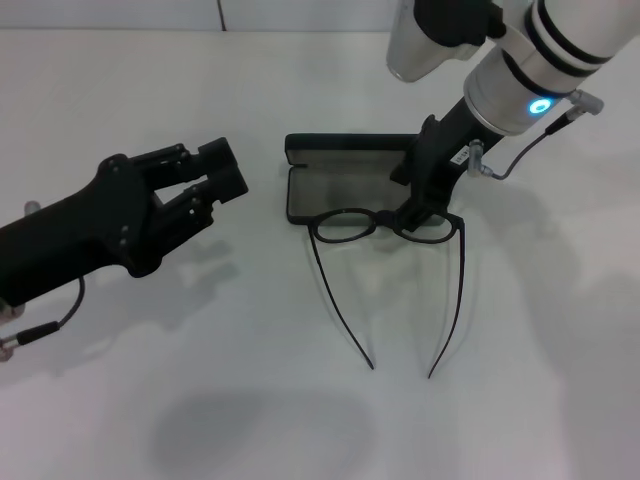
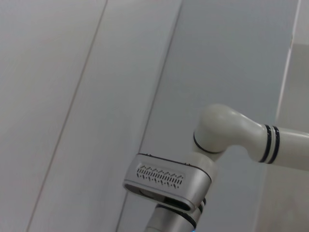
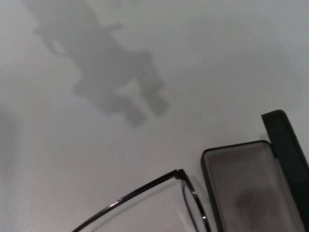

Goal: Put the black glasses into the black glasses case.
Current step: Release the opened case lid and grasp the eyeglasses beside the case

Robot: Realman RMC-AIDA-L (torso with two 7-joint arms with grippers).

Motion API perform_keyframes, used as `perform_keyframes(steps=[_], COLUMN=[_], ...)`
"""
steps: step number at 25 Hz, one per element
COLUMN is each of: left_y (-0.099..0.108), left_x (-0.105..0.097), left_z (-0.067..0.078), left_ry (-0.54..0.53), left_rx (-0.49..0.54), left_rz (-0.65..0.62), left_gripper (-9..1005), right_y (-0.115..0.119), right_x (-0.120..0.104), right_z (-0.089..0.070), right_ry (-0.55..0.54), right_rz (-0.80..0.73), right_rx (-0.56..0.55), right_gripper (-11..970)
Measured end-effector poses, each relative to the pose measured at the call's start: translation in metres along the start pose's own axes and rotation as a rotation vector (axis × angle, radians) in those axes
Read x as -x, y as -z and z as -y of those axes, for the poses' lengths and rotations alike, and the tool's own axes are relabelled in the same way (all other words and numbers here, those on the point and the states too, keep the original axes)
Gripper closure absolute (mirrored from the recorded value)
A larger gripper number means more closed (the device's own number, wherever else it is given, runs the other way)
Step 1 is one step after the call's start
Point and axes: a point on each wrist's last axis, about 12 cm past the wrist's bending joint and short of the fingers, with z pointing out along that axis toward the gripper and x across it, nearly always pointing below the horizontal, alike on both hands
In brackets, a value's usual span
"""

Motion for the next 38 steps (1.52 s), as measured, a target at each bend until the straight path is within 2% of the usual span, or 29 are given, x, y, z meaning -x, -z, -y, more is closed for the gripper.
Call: perform_keyframes(steps=[6, 14, 23, 28, 31, 36, 38], left_y=[0.002, -0.001, -0.001, -0.001, -0.001, -0.001, -0.001], left_x=[-0.008, -0.008, -0.014, -0.015, -0.015, -0.015, -0.015], left_z=[0.0, 0.0, 0.001, 0.001, 0.001, 0.001, 0.0], left_ry=[0.009, -0.001, 0.014, 0.015, 0.015, 0.015, 0.014], left_rx=[0.022, 0.023, 0.032, 0.034, 0.034, 0.034, 0.033], left_rz=[0.033, 0.052, 0.061, 0.062, 0.062, 0.062, 0.062], left_gripper=[729, 742, 757, 765, 770, 779, 782], right_y=[-0.009, -0.014, -0.023, -0.025, -0.025, -0.027, -0.027], right_x=[-0.005, -0.008, -0.013, -0.015, -0.016, -0.017, -0.017], right_z=[-0.001, -0.004, -0.009, -0.01, -0.009, -0.01, -0.01], right_ry=[-0.001, 0.001, 0.008, 0.002, -0.001, 0.008, 0.011], right_rz=[0.03, 0.079, 0.057, 0.058, 0.06, 0.05, 0.048], right_rx=[0.012, 0.04, 0.047, 0.047, 0.043, 0.042, 0.04], right_gripper=[339, 425, 522, 613, 757, 891, 896])
